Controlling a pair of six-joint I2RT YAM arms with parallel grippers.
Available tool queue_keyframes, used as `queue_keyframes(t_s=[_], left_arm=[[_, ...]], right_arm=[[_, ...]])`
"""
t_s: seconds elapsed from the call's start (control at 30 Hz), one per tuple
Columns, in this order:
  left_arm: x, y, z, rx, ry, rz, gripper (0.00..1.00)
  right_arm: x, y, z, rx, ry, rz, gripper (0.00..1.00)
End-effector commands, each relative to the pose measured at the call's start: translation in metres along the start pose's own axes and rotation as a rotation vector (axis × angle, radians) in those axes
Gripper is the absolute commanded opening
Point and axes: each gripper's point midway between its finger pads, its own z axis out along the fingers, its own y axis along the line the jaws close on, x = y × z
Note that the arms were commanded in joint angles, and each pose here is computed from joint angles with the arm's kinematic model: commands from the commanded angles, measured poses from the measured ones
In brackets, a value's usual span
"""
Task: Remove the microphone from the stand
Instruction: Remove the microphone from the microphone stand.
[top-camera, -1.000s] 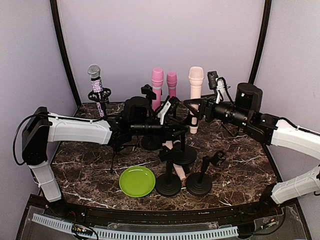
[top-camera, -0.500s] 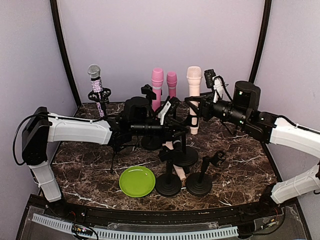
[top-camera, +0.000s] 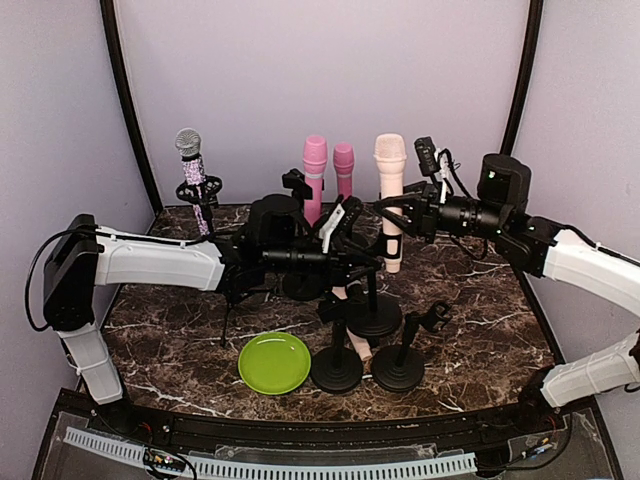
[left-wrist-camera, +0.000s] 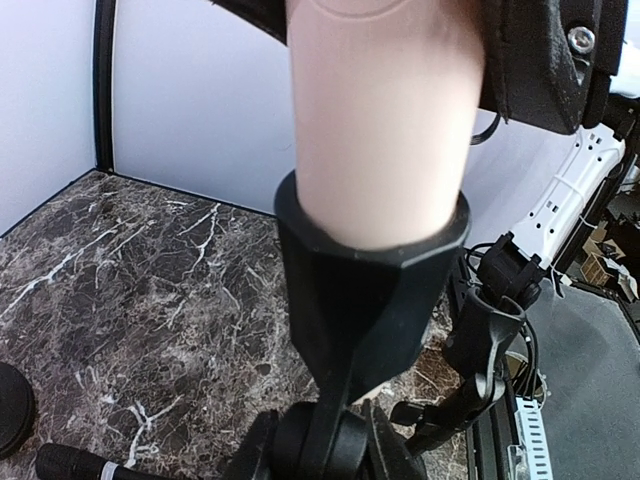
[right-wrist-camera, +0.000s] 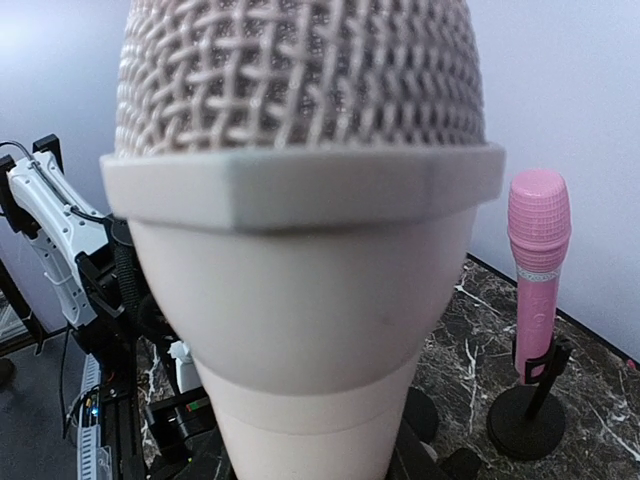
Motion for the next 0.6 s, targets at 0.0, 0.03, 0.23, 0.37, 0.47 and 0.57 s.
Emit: queue_keyframes(t_s=[0.0,0.03,0.23,0.37,0.47,0.57], left_arm=[[-0.04,-0.015,-0.014,0.036,-0.108,0.075,0.0],[-0.039,-0.016,-0.014,0.038,-0.106,0.075,0.0],[-0.033,-0.009,-0.012,0.01,-0.103,0.081,0.0],[-0.03,-0.007,-0.009,0.001,-0.099,0.082,0.0],[-0.029,-0.006,-0.009,-0.002,-0.098,0.084,0.0],[-0.028,-0.005,-0.008,-0.003,-0.098,0.082,0.0]], right_arm=[[-0.04,0.036,-0.014,-0.16,-0.086,-0.032,0.0],[-0.042,0.034,-0.014,-0.143,-0.094,-0.025,0.0],[-0.042,0.007,-0.009,0.012,-0.112,0.052,0.0],[-0.039,-0.015,-0.004,0.175,-0.099,0.089,0.0],[-0.039,-0.028,-0.002,0.278,-0.096,0.111,0.0],[-0.04,-0.037,0.001,0.354,-0.092,0.126,0.0]])
